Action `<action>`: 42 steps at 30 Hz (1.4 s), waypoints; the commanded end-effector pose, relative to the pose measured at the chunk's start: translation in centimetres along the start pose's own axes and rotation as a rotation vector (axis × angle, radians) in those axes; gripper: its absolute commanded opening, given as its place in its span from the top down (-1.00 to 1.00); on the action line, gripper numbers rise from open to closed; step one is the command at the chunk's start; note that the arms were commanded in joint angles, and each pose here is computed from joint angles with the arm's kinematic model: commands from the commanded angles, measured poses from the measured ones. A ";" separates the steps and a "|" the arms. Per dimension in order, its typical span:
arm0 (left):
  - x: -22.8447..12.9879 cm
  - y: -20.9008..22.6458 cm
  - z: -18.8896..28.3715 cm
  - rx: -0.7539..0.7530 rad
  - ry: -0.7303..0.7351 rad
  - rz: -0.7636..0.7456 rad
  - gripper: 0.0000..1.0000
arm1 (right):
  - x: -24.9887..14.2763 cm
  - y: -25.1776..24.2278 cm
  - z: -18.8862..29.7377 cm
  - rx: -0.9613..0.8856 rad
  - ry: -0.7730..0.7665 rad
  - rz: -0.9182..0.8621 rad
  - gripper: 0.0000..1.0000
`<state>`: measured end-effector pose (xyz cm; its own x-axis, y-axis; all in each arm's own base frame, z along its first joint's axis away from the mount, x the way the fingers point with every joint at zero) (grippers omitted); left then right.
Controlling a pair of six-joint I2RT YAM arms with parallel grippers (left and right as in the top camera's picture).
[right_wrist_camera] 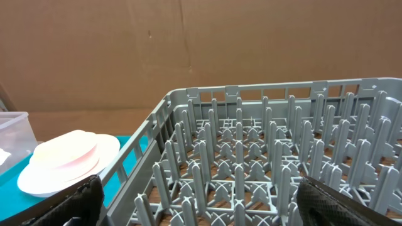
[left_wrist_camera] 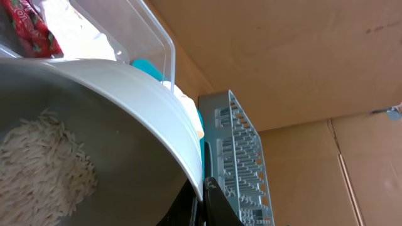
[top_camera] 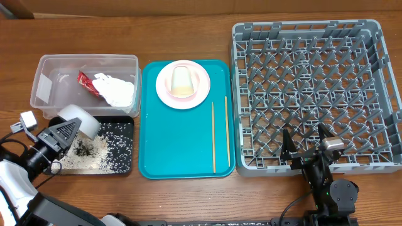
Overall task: Sort waste into correct bins and load items into the dishwasher
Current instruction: 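Tip the rice bowl over the black tray to pour out rice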
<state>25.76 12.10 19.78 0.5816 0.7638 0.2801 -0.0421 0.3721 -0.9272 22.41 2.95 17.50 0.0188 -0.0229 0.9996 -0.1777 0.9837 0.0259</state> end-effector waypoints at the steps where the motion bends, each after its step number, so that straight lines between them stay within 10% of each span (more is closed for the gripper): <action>1: 0.3 -0.9 0.0 -0.118 -0.019 0.118 0.92 | -0.3 -0.1 0.0 -0.003 0.001 -0.004 -1.00; 42: 0.5 -2.1 -0.2 -0.235 -0.001 0.361 0.92 | -0.3 -0.1 0.0 -0.003 0.001 -0.004 -1.00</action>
<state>26.31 12.04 21.88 0.5555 0.8314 -0.0130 -0.0257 0.0015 -0.9997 22.41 2.95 17.50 0.0188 -0.0229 0.9996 -0.1777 0.9837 0.0259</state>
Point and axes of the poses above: each gripper's point midway between its finger pads, its own z axis back along the fingers, its own y axis along the line the jaws close on, x = y × z, the point moved 2 cm from there along z, back along the fingers, and after that the axes turned 5 degrees about z, right-handed, at the moved point
